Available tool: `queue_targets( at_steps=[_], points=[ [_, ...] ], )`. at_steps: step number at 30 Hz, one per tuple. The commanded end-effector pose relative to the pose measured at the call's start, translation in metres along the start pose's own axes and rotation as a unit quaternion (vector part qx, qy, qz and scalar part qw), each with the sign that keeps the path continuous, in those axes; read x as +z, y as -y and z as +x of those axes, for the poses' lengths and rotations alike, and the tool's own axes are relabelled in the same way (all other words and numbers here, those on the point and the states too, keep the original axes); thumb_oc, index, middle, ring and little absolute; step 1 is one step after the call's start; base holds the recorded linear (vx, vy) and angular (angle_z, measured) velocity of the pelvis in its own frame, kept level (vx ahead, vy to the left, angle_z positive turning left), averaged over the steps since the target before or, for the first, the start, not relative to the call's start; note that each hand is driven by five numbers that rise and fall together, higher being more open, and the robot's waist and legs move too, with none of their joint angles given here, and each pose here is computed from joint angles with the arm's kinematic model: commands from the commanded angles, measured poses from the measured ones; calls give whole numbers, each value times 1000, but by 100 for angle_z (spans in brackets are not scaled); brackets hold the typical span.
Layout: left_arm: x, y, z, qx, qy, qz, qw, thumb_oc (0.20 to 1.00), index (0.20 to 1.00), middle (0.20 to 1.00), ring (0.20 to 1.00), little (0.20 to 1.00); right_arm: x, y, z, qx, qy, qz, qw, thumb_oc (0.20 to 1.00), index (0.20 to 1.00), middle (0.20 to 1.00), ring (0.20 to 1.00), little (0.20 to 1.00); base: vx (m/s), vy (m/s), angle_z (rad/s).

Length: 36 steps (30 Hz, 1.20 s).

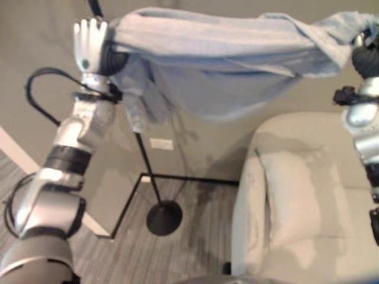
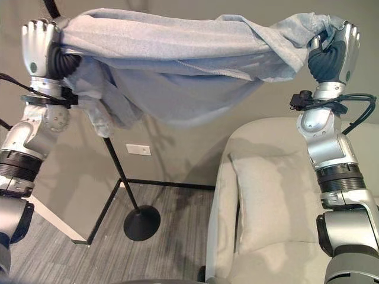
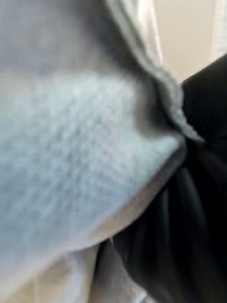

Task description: Hang the clothes on the sofa on the clothes rack.

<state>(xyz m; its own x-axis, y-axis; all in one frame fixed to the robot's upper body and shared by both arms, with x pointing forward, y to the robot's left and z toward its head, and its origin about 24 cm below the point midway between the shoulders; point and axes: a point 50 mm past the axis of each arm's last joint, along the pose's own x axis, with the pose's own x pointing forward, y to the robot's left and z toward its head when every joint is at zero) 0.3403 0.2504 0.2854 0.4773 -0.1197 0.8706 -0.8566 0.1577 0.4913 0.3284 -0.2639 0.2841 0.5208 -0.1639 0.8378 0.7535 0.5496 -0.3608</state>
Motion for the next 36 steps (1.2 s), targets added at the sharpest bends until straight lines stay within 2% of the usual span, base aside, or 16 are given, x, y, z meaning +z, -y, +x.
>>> queue_targets(
  at_steps=[1,7,11,12,16,17,20,28,36],
  points=[
    [-47,-36,-1,42,-56,98,993,200,200,200,200,200,-9,20,8,-19,-2,-26,999,200,200,200,200,200,103,56,1],
    [-72,-35,8,-35,-68,157,985,200,200,200,200,200,-4,-1,28,46,-7,-25,999,200,200,200,200,200,91,64,5],
    [-65,-29,21,-68,-48,161,983,200,200,200,200,200,12,-20,45,72,0,-21,997,200,200,200,200,200,86,49,-8],
    [-60,-15,24,-99,-49,154,982,200,200,200,200,200,22,-27,53,84,13,-27,996,200,200,200,200,200,6,-3,-49],
    [-48,3,35,-131,-46,146,979,200,200,200,200,200,24,-27,65,90,12,-54,994,200,200,200,200,200,175,-11,-32],
    [-35,14,40,-141,-34,134,980,200,200,200,200,200,4,-8,61,84,6,-107,991,200,200,200,200,200,529,31,-78],
    [-32,22,36,-159,-33,135,977,200,200,200,200,200,-11,-2,57,93,-12,-145,985,200,200,200,200,200,287,-26,52],
    [-14,38,33,-170,-28,109,979,200,200,200,200,200,-30,2,41,104,-45,-147,983,200,200,200,200,200,221,-8,31],
    [-22,45,16,-195,-46,109,974,200,200,200,200,200,-40,10,39,79,-69,-149,983,200,200,200,200,200,143,2,31]
  ],
)
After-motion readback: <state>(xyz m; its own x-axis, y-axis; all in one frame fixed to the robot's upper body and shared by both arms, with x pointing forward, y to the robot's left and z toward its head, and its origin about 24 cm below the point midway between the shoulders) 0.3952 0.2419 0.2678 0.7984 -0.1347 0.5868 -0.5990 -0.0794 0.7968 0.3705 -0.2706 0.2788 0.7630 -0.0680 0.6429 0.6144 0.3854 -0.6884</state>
